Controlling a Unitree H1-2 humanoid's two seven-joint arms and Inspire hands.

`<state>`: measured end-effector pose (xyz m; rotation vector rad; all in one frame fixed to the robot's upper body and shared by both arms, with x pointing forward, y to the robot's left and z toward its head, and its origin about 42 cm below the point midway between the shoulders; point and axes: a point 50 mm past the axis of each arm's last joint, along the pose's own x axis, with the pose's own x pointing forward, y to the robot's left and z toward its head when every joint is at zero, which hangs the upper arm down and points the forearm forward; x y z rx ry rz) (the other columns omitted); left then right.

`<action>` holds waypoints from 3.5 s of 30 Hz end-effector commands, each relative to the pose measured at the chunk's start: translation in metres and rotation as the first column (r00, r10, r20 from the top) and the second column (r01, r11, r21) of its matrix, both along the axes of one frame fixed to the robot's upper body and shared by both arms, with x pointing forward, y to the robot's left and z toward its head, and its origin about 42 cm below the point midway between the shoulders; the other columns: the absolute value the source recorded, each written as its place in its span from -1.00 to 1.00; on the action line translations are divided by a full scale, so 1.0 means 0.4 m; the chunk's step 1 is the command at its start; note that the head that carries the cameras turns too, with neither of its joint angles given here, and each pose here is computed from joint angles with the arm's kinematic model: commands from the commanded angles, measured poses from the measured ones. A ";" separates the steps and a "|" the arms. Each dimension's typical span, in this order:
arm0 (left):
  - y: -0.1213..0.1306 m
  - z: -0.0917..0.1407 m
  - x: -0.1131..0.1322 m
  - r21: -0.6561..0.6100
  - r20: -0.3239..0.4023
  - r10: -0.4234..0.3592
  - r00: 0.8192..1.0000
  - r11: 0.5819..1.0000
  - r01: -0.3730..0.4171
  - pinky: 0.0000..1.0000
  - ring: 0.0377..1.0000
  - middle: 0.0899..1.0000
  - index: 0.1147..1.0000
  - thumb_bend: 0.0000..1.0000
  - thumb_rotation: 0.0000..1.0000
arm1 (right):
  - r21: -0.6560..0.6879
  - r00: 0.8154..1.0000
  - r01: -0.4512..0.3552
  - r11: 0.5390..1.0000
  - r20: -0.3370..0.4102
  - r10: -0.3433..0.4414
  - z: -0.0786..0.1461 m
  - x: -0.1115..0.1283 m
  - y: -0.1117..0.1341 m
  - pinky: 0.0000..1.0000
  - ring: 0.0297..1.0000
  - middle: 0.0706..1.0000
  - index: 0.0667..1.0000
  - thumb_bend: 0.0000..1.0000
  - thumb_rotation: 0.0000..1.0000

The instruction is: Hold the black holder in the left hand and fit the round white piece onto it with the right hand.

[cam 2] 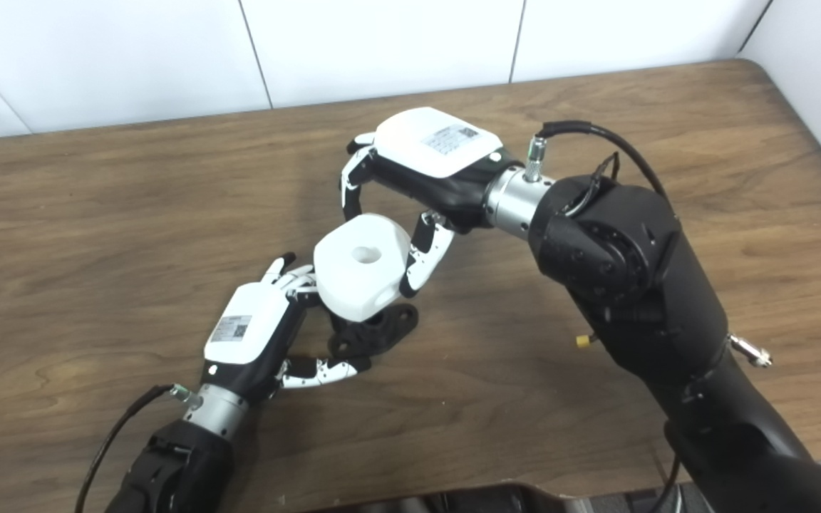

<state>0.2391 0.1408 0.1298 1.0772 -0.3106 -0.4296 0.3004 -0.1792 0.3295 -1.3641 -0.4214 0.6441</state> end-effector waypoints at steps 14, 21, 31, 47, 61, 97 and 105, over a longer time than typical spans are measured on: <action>-0.002 -0.009 0.001 0.044 -0.013 -0.006 1.000 0.999 0.006 0.98 0.70 0.52 -0.16 0.04 -0.89 | -0.082 0.993 -0.049 0.995 0.106 0.057 0.028 -0.025 0.027 0.64 0.78 0.50 -0.11 0.05 -0.72; -0.004 -0.002 0.002 0.041 -0.020 -0.006 1.000 0.999 0.007 1.00 0.71 0.52 -0.16 0.04 -0.89 | -0.096 0.994 -0.049 0.994 0.093 0.058 0.028 -0.032 0.020 0.66 0.78 0.50 -0.11 0.05 -0.73; 0.000 0.004 0.005 0.042 -0.010 -0.007 1.000 0.999 0.007 0.99 0.71 0.52 -0.16 0.04 -0.89 | -0.113 0.995 -0.044 0.993 0.083 0.054 0.025 -0.025 0.026 0.68 0.78 0.50 -0.11 0.05 -0.72; 0.004 0.007 0.002 0.044 -0.014 -0.006 1.000 0.999 0.007 0.99 0.72 0.52 -0.16 0.04 -0.89 | -0.100 0.997 -0.035 0.994 0.067 0.042 0.005 -0.031 0.026 0.70 0.82 0.52 -0.11 0.05 -0.73; 0.002 0.014 0.001 0.042 -0.014 -0.009 1.000 0.999 0.009 1.00 0.73 0.52 -0.16 0.04 -0.89 | -0.110 0.996 -0.043 0.993 0.070 0.051 -0.013 -0.039 0.041 0.72 0.83 0.53 -0.11 0.05 -0.72; -0.001 0.017 0.002 0.036 -0.016 -0.006 1.000 0.999 0.007 0.99 0.72 0.52 -0.16 0.04 -0.89 | -0.147 0.995 -0.029 0.989 0.090 0.042 -0.031 -0.038 0.036 0.70 0.80 0.53 -0.09 0.05 -0.70; -0.006 0.017 0.001 0.025 -0.010 -0.005 1.000 1.000 0.005 1.00 0.72 0.52 -0.16 0.04 -0.90 | -0.157 0.995 -0.016 0.988 0.094 0.031 -0.031 -0.035 0.029 0.70 0.80 0.53 0.15 0.90 -0.56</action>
